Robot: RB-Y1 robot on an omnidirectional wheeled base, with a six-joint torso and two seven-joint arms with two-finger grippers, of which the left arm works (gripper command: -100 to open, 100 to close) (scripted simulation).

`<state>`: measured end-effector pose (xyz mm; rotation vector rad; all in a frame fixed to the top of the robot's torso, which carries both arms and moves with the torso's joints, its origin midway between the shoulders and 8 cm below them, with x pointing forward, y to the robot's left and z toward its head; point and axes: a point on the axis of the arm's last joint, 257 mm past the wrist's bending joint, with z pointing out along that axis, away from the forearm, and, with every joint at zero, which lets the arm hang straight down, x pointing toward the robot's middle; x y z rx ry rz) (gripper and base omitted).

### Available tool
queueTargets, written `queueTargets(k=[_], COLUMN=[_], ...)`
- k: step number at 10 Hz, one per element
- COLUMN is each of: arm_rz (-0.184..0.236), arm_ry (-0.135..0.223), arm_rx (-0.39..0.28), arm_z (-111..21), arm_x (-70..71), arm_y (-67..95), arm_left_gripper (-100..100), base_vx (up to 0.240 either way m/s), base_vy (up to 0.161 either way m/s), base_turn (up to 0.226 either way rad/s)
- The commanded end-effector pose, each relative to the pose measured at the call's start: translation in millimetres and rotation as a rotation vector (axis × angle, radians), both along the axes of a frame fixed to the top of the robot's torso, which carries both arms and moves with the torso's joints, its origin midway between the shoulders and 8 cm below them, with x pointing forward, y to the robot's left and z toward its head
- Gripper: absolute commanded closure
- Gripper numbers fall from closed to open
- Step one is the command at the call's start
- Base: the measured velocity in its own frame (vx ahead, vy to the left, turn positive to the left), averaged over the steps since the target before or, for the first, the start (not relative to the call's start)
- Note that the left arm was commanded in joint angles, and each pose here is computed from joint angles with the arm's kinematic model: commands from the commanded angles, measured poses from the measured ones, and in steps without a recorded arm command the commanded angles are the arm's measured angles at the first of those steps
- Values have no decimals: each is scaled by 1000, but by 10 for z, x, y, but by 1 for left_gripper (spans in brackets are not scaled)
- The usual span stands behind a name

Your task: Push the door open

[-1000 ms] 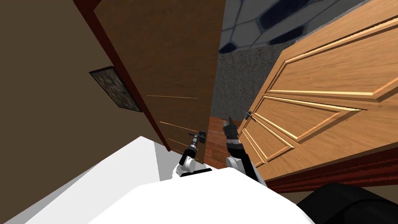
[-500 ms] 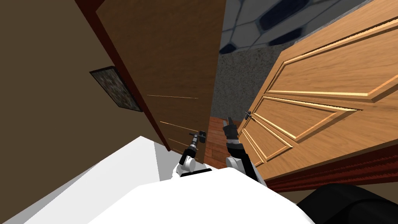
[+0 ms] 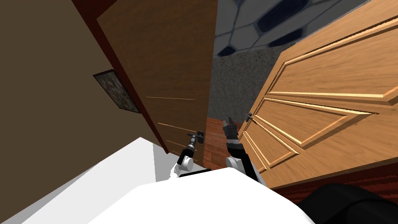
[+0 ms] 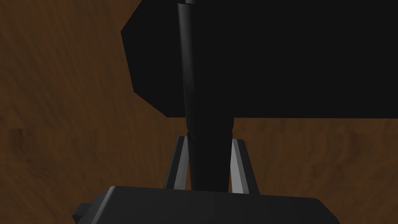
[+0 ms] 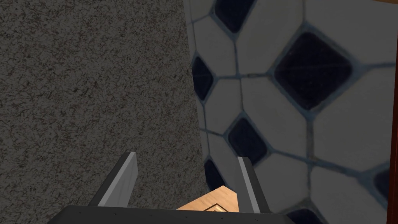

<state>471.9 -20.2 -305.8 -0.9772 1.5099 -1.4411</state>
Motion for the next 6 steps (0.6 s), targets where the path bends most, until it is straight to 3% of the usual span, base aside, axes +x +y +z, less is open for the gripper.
queueTargets(k=[1,6], arm_rz=[27,89], arm_ry=[-15,-18], arm_rx=[10,31], arm_z=[32,8], arm_x=[108,287], arm_y=[167,535], arm_left_gripper=[100,100], base_vx=[137,134], base_vy=[-128,-148], base_turn=[38,71])
